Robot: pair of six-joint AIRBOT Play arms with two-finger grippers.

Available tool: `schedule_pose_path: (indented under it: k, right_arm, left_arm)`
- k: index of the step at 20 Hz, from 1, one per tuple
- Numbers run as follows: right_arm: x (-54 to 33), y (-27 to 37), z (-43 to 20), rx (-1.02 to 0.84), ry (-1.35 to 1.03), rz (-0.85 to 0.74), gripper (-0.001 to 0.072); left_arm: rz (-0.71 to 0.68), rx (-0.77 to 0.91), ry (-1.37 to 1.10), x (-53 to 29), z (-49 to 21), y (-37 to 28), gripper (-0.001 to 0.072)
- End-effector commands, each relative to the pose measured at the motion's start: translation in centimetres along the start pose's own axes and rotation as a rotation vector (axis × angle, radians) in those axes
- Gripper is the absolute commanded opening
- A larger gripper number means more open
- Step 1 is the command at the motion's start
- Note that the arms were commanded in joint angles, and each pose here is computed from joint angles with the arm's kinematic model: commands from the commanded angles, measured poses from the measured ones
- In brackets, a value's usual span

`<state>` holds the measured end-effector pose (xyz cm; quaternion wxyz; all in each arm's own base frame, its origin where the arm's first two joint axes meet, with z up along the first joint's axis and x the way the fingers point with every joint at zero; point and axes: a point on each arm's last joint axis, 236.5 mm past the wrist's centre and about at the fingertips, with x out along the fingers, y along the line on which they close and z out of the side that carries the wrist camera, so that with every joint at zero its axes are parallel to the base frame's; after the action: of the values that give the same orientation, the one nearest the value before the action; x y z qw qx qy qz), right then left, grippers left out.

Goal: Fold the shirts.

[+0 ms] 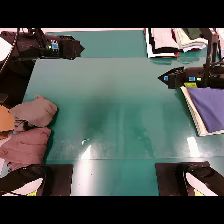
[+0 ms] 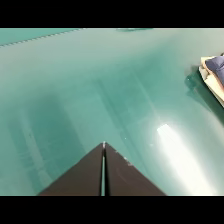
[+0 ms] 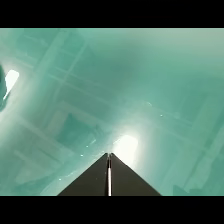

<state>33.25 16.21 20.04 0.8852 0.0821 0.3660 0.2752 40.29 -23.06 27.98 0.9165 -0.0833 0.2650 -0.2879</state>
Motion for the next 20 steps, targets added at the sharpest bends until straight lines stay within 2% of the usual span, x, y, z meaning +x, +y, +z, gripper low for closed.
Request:
schedule_pose_path:
  k: [1, 11, 14, 16, 20]
  right_arm:
    - [0.0, 0.1, 0.0, -0.002, -0.002, 0.001, 0.0021]
    - [0.0, 0.1, -0.1, -0.001, 0.003, 0.002, 0.0021]
    - [0.0, 0.1, -0.1, -0.001, 0.003, 0.002, 0.0021]
    - [0.0, 0.1, 0.0, -0.001, 0.002, 0.001, 0.0021]
    - [0.0, 0.1, -0.1, -0.001, 0.004, 0.001, 0.0021]
  left_arm:
    - [0.0, 0.0, 0.0, 0.0, 0.0, 0.0, 0.0029]
    - [0.0, 0.0, 0.0, 0.0, 0.0, 0.0, 0.0029]
    - [0.026, 0.01, -0.082, -0.1, 2.0, 0.6, 0.0029]
    - [0.145, 0.054, -0.062, -1.8, 2.0, 4.1, 0.0029]
    - [0.542, 0.019, 0.166, -10.1, -2.8, 15.9, 0.0029]
